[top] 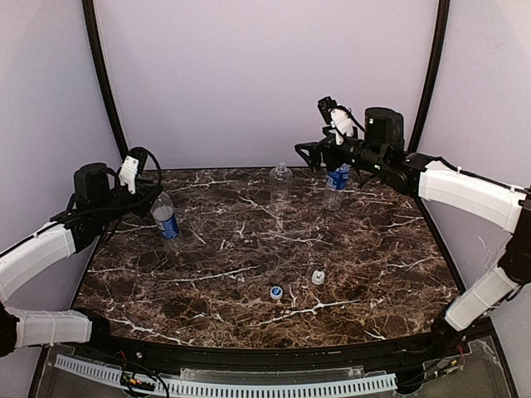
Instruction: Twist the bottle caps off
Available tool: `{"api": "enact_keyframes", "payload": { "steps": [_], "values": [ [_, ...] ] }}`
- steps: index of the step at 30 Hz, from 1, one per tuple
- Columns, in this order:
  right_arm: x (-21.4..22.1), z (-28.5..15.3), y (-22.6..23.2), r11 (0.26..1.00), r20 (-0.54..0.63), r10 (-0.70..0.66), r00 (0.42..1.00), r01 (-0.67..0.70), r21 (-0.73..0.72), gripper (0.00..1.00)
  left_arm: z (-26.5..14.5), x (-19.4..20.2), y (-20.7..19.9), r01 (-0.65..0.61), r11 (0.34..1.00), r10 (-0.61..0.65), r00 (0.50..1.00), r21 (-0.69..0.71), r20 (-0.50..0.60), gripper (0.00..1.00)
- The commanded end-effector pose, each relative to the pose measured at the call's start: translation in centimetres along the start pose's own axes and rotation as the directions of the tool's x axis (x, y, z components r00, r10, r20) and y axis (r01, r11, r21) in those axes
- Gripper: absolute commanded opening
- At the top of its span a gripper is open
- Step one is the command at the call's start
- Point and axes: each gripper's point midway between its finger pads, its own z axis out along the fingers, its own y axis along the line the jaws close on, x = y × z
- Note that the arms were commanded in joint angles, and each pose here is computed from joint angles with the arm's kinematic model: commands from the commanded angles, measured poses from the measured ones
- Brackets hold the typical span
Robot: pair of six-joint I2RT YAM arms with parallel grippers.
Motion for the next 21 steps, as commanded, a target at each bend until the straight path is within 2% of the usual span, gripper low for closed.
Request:
{"api": "enact_keyframes", "payload": {
  "steps": [1, 4, 6, 8, 9, 12, 15, 21],
  "values": [
    [-1.9, -1.1, 1.7, 0.999, 0.044, -0.014, 0.999, 0.017, -0.048, 0.99, -0.9, 1.0, -1.5, -0.002, 0.997, 0.003, 1.000, 0.082, -0.020, 0.01],
    [-2.2, -1.3, 5.7, 0.977, 0.064, -0.063, 0.996, 0.075, -0.199, 0.99, -2.6, -1.9, -4.8, -0.080, 0.961, 0.063, 0.995, 0.266, 0.071, 0.01],
    [-2.0, -1.7, 10.0, 0.925, 0.098, -0.121, 0.988, 0.148, -0.351, 0.99, -4.6, -4.2, -8.0, -0.114, 0.902, 0.067, 0.990, 0.417, 0.124, 0.01],
    [-1.3, -2.2, 14.9, 0.836, 0.136, -0.155, 0.979, 0.203, -0.510, 0.99, -7.3, -6.0, -11.3, -0.154, 0.806, 0.071, 0.984, 0.571, 0.164, 0.01],
    [-1.0, -2.4, 17.2, 0.789, 0.152, -0.164, 0.975, 0.222, -0.572, 0.99, -8.7, -5.7, -13.0, -0.157, 0.743, 0.076, 0.986, 0.651, 0.151, 0.01],
    [0.3, -1.2, 22.6, 0.706, 0.156, -0.184, 0.970, 0.241, -0.666, 0.99, -11.8, -6.9, -16.2, -0.211, 0.620, 0.116, 0.977, 0.755, 0.177, 0.01],
    [1.5, 0.5, 26.4, 0.661, 0.132, -0.196, 0.972, 0.231, -0.714, 0.99, -13.1, -7.1, -17.0, -0.217, 0.575, 0.133, 0.976, 0.789, 0.172, 0.01],
    [1.6, 1.9, 30.0, 0.595, 0.127, -0.076, 0.989, 0.147, -0.790, 0.99, -14.0, -10.2, -16.9, -0.246, 0.571, 0.104, 0.968, 0.783, 0.228, 0.01]
  ]
}}
